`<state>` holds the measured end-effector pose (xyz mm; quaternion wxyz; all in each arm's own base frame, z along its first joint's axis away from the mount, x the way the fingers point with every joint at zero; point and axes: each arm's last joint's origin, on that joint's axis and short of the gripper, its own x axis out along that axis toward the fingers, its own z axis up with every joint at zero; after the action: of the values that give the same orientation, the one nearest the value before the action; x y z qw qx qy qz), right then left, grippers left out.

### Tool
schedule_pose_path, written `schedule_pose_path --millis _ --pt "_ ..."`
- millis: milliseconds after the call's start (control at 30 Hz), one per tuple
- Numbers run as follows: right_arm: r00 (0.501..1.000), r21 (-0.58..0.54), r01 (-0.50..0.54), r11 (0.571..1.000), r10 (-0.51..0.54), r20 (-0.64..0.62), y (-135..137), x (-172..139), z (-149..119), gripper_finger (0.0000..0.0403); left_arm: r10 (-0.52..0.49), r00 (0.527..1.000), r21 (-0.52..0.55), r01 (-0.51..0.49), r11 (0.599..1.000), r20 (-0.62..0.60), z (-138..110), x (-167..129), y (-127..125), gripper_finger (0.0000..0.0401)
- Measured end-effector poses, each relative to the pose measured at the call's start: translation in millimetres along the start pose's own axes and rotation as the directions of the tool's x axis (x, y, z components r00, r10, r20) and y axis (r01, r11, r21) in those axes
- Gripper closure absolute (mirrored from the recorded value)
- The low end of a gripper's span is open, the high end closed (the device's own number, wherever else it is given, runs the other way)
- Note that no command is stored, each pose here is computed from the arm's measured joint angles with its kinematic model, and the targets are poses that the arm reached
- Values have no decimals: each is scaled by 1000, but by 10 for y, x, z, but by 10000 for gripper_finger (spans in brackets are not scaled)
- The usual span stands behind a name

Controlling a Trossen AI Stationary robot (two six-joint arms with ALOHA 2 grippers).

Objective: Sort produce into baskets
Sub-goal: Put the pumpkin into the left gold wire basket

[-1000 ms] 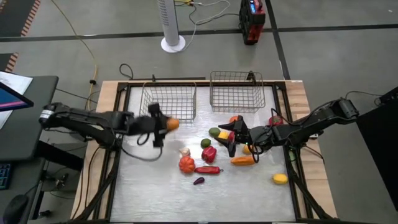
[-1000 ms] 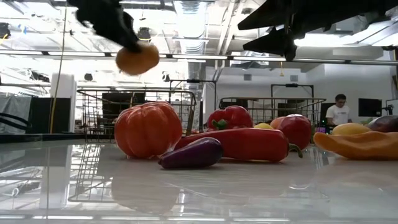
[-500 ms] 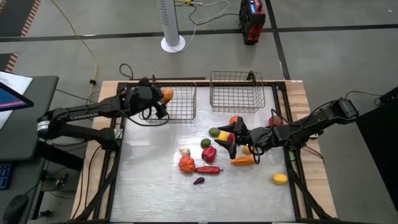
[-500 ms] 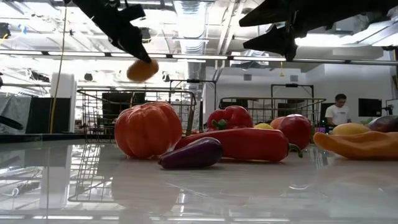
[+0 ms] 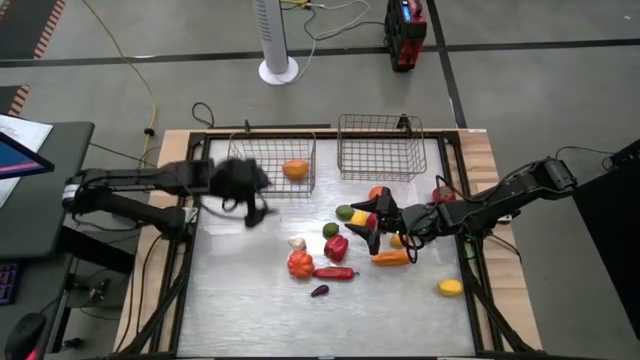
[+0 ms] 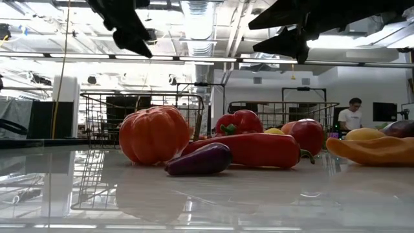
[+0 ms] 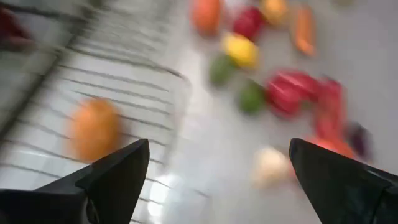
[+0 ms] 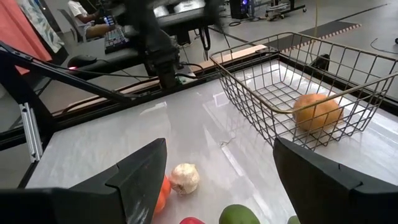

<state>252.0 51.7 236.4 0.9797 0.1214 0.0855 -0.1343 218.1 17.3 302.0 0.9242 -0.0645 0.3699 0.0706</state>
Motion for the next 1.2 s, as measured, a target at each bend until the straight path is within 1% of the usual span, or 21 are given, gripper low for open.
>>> schedule_pose_path --millis 100,200,267,333,433,567,633,733,867,933,1000,1100,1200 --pt "1000 0 0 1000 0 0 0 0 0 80 -106 993 63 110 992 -58 -51 141 -357 32" --pt "1000 0 0 1000 0 0 0 0 1 80 -143 985 180 158 971 -96 -119 317 -692 32" --pt "1000 1 0 1000 0 1 0 0 2 80 -146 982 243 171 955 -116 -178 440 -884 33" --pt "1000 1 1 1000 -1 2 -1 0 3 80 -138 983 261 167 951 -123 -230 579 -1037 33" --pt "1000 1 3 1000 -3 1 -6 3 4 80 -124 979 281 165 945 -159 -303 780 -1197 33" --pt "1000 0 3 1000 -3 2 -6 3 5 80 -122 975 323 177 930 -184 -308 996 -1376 31" --pt "1000 0 3 1000 -3 2 -6 3 5 80 -94 977 367 161 916 -194 -311 1104 -1445 27" --pt "1000 -4 4 1000 -4 0 -7 3 2 80 -17 980 447 107 888 -201 -329 1260 -1518 20" --pt "1000 -8 6 1000 -6 -10 -9 2 -8 80 29 972 525 101 845 -234 -390 1413 -1576 16" --pt "1000 -11 10 1000 -10 -20 -13 2 -19 80 76 964 551 81 831 -256 -449 1464 -1568 16" --pt "1000 -13 11 1000 -12 -23 -14 2 -22 80 101 956 557 73 827 -275 -485 1491 -1557 16" --pt "1000 -12 11 1000 -12 -21 -14 2 -21 80 115 949 543 67 837 -294 -506 1493 -1541 17" --pt "1000 -9 10 1000 -10 -17 -12 2 -16 80 125 948 543 58 838 -294 -509 1491 -1538 30"
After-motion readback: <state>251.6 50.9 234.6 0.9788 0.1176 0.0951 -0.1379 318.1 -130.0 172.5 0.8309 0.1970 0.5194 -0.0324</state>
